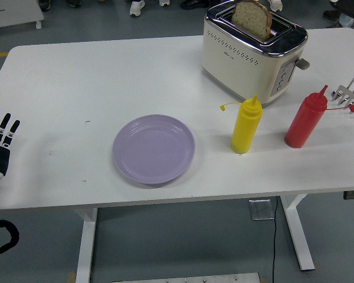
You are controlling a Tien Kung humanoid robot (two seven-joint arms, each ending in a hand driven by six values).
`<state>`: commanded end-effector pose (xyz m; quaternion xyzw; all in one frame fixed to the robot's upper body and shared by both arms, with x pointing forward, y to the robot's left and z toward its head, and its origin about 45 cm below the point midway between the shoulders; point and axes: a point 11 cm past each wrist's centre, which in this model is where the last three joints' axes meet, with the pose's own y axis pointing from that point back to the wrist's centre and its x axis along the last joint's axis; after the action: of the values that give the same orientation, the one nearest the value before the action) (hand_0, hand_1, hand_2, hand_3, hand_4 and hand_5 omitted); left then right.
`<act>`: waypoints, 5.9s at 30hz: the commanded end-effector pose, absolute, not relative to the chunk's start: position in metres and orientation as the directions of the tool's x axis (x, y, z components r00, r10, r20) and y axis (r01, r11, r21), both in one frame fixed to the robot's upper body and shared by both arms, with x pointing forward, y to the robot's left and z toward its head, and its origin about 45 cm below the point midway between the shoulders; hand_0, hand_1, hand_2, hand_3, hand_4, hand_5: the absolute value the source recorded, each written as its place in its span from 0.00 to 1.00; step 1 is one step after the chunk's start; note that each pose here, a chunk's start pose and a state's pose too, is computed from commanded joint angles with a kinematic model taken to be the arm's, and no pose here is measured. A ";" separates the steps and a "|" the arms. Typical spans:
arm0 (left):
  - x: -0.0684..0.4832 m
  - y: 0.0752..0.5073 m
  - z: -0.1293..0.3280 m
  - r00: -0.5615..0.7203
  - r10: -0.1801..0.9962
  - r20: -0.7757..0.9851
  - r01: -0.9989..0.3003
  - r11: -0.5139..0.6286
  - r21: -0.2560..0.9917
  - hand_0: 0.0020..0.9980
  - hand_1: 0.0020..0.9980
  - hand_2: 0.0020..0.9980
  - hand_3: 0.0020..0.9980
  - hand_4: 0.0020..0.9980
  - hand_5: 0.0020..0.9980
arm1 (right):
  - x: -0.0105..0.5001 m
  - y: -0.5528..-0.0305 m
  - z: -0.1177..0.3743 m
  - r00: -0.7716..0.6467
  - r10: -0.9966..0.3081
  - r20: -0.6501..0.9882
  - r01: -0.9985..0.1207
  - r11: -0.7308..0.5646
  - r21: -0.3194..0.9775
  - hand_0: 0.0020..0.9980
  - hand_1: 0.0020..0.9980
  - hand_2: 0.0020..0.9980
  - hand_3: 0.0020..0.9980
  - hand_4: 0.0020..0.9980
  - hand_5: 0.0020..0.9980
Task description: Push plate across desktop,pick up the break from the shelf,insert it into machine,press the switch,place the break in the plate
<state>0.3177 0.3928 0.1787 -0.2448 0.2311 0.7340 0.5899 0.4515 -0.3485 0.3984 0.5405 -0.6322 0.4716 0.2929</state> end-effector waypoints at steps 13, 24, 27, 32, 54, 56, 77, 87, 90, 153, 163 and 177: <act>0.319 0.392 0.180 -0.181 0.752 -0.634 -0.980 -0.196 0.047 0.82 0.86 0.92 0.85 0.64 1.00 | 0.433 -0.343 0.347 -0.020 -0.208 0.978 -0.987 -0.150 -0.052 0.25 0.36 0.60 0.54 0.22 0.42; 0.319 0.392 0.180 -0.182 0.750 -0.636 -0.979 -0.199 0.045 0.82 0.86 0.92 0.85 0.64 1.00 | 0.437 -0.341 0.329 0.027 -0.185 0.982 -0.988 -0.152 -0.001 0.25 0.37 0.60 0.54 0.19 0.40; 0.320 0.392 0.181 -0.181 0.750 -0.636 -0.979 -0.199 0.044 0.82 0.86 0.92 0.85 0.64 1.00 | 0.439 -0.341 0.324 0.044 -0.175 0.984 -0.989 -0.150 0.018 0.25 0.37 0.60 0.54 0.19 0.40; 0.320 0.392 0.181 -0.179 0.750 -0.636 -0.979 -0.197 0.043 0.82 0.86 0.92 0.85 0.64 1.00 | 0.443 -0.342 0.316 0.061 -0.164 0.985 -0.990 -0.139 0.038 0.25 0.37 0.60 0.54 0.18 0.39; 0.321 0.392 0.182 -0.177 0.750 -0.637 -0.980 -0.197 0.041 0.82 0.86 0.92 0.85 0.64 1.00 | 0.453 -0.348 0.294 0.111 -0.123 0.986 -0.990 -0.106 0.098 0.25 0.37 0.59 0.53 0.15 0.38; 0.321 0.391 0.182 -0.177 0.750 -0.637 -0.980 -0.197 0.041 0.82 0.86 0.92 0.85 0.64 1.00 | 0.452 -0.348 0.292 0.116 -0.122 0.986 -0.989 -0.105 0.104 0.25 0.37 0.59 0.53 0.15 0.38; 0.320 0.391 0.179 -0.182 0.750 -0.636 -0.979 -0.195 0.050 0.82 0.86 0.92 0.85 0.64 1.00 | 0.451 -0.332 0.272 0.169 -0.122 0.978 -0.979 -0.132 0.153 0.25 0.37 0.58 0.53 0.15 0.37; 0.321 0.391 0.180 -0.181 0.750 -0.636 -0.979 -0.196 0.048 0.82 0.86 0.92 0.85 0.64 1.00 | 0.453 -0.331 0.262 0.196 -0.126 0.973 -0.976 -0.123 0.181 0.25 0.37 0.58 0.53 0.15 0.37; 0.321 0.391 0.180 -0.180 0.750 -0.636 -0.980 -0.196 0.047 0.82 0.86 0.92 0.85 0.64 1.00 | 0.453 -0.331 0.261 0.198 -0.126 0.972 -0.976 -0.121 0.183 0.25 0.37 0.58 0.53 0.15 0.37; 0.321 0.394 0.182 -0.182 0.753 -0.633 -0.979 -0.200 0.043 0.81 0.86 0.92 0.85 0.64 1.00 | 0.508 -0.292 0.392 0.032 -0.482 0.875 -0.995 -0.103 -0.020 0.86 0.83 0.88 0.91 0.82 0.42; 0.321 0.394 0.183 -0.181 0.754 -0.631 -0.979 -0.200 0.041 0.82 0.86 0.92 0.85 0.64 1.00 | 0.525 -0.267 0.389 0.085 -0.467 0.880 -0.994 -0.103 0.041 0.83 0.81 0.85 0.89 0.82 0.44; 0.323 0.394 0.184 -0.177 0.755 -0.631 -0.979 -0.198 0.038 0.81 0.86 0.92 0.85 0.64 1.00 | 0.544 -0.246 0.372 0.144 -0.373 0.917 -0.990 -0.052 0.134 0.76 0.76 0.79 0.86 0.82 0.44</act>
<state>0.3229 0.3937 0.1839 -0.2479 0.2259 0.7332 0.5915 0.5439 -0.2464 0.3718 0.6270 -0.5431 0.3647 0.4229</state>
